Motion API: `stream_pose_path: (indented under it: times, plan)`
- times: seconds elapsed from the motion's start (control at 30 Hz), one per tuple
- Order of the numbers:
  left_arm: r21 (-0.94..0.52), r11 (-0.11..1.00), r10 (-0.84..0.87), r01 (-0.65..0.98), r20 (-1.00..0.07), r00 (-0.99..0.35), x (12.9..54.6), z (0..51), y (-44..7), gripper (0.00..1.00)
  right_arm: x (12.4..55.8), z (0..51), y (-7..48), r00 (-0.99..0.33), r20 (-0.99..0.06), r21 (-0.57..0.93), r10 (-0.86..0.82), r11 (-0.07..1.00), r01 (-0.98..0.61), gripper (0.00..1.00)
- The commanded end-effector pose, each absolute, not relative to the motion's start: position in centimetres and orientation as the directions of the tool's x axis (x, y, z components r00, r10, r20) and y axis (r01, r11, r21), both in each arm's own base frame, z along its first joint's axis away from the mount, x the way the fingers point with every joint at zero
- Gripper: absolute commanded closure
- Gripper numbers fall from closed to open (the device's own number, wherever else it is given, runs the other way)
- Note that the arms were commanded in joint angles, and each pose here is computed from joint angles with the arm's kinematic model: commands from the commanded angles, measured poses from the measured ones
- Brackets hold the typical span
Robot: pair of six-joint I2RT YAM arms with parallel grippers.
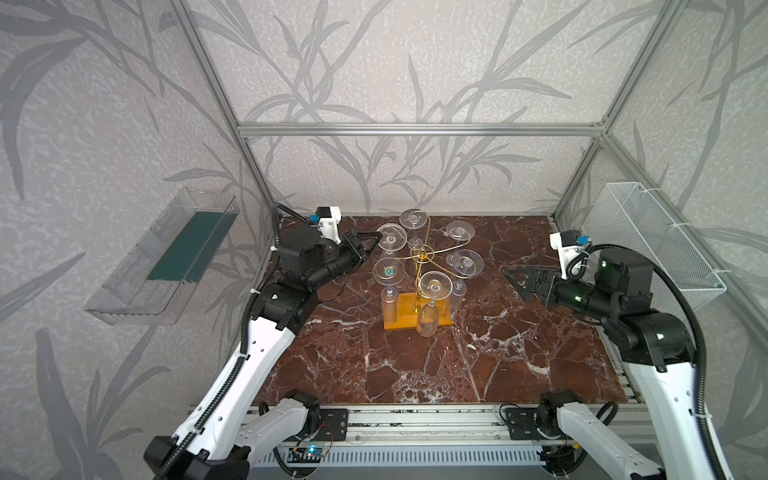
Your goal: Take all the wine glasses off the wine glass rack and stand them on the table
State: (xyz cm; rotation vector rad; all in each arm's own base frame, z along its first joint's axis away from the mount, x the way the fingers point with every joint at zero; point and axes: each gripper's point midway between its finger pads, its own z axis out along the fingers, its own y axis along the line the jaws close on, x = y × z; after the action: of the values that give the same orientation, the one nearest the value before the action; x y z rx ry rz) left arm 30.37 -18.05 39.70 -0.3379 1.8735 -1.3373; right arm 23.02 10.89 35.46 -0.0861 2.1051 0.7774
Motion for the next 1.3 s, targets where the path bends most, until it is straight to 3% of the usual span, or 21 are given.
stream_pose_path:
  times: [0.0,0.93,1.27]
  plan:
    - [-0.871,0.425,-0.625,0.246,-0.480,-0.616,29.7,40.4,-17.4,1.00,22.7,35.6,10.8,-0.624,-0.749,0.502,0.220,0.803,-0.320,0.01]
    - [-0.802,0.550,-0.630,0.234,-0.582,-0.514,28.5,40.3,-14.6,1.00,22.7,36.9,10.8,-0.604,-0.770,0.483,0.203,0.804,-0.345,0.01]
    - [-0.738,0.614,-0.612,0.279,-0.669,-0.423,28.3,43.4,-13.3,1.00,23.6,38.9,11.1,-0.582,-0.790,0.472,0.195,0.799,-0.372,0.01]
